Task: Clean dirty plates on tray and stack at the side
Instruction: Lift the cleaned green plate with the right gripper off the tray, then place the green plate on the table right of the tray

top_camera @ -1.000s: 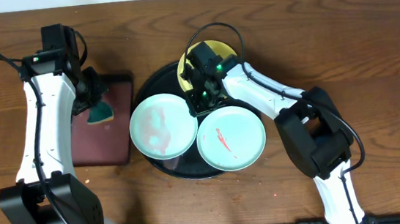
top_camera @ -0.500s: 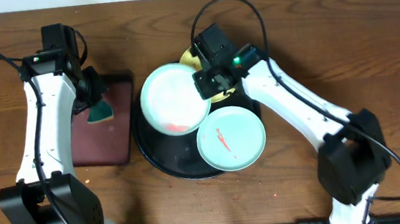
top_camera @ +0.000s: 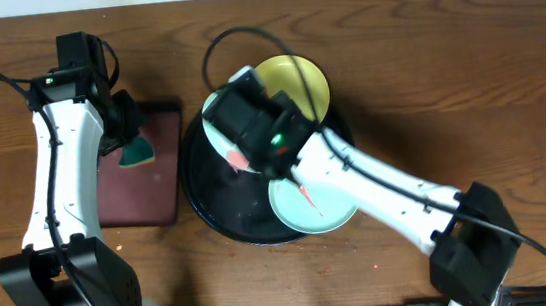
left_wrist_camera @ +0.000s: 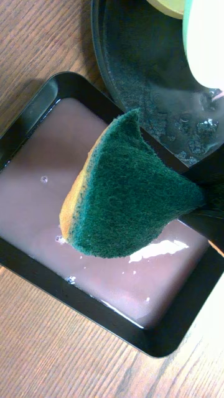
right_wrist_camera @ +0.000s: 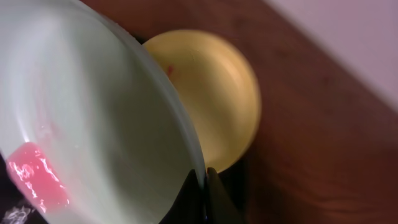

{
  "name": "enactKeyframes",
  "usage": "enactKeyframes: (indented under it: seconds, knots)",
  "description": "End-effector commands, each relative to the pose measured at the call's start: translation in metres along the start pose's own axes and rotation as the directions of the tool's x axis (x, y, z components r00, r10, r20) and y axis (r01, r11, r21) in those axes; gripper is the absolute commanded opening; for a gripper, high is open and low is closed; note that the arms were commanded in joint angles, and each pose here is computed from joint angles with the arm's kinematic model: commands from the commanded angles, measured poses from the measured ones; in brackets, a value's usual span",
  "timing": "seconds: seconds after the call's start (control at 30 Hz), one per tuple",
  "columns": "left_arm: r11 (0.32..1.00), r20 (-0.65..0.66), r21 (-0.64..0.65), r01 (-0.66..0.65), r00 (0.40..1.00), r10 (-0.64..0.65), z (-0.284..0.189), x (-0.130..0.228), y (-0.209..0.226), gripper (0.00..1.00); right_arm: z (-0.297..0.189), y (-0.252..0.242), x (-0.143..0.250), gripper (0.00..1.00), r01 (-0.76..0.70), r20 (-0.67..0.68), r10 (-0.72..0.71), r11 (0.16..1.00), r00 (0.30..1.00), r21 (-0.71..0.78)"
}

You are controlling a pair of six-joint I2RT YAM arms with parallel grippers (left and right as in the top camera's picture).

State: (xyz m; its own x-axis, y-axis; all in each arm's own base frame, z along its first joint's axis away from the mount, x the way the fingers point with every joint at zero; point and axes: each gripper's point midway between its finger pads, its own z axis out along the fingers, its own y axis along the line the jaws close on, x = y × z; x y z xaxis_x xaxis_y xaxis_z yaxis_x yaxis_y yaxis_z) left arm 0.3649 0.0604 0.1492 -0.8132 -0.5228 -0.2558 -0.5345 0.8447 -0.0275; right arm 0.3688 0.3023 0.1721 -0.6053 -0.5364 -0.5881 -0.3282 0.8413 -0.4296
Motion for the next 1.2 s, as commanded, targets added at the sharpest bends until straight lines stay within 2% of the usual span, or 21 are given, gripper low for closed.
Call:
enactKeyframes:
  seconds: [0.0,0.2,0.37,0.6,0.77,0.97,1.17]
  knots:
    - [1.000,0.001,-0.019,-0.005,1.000,0.005,0.002,-0.001,0.004,0.08,-0.032,-0.034,-0.020,0.01,0.001,0.117,-0.034,0.962,0.993,0.274]
    - [1.000,0.001,-0.018,-0.006,1.000,0.006,0.002,-0.001,0.004,0.07,-0.062,-0.047,-0.035,0.01,-0.049,0.215,-0.054,0.893,0.975,0.448]
    - [1.000,0.001,-0.018,-0.006,1.000,0.006,0.002,-0.001,0.004,0.07,-0.061,-0.038,-0.034,0.01,-0.042,0.215,-0.052,0.912,0.975,0.409]
    - [1.000,0.000,-0.018,-0.006,1.000,0.006,0.002,0.000,0.004,0.07,-0.038,-0.011,-0.020,0.01,0.014,0.126,-0.038,0.983,0.991,0.182]
    - [1.000,0.000,-0.018,-0.006,1.000,0.006,0.002,0.000,0.004,0.08,-0.035,-0.015,-0.019,0.01,-0.076,0.074,0.079,0.996,0.994,-0.041]
    - [1.000,0.000,-0.018,-0.005,1.000,0.005,0.002,0.000,0.004,0.07,-0.038,-0.067,-0.026,0.01,-0.255,0.017,0.267,0.936,0.964,-0.241]
    - [1.000,0.000,-0.018,-0.005,1.000,0.005,0.002,0.000,0.004,0.07,-0.034,-0.150,-0.008,0.01,-0.492,-0.108,0.488,0.791,0.866,-0.363]
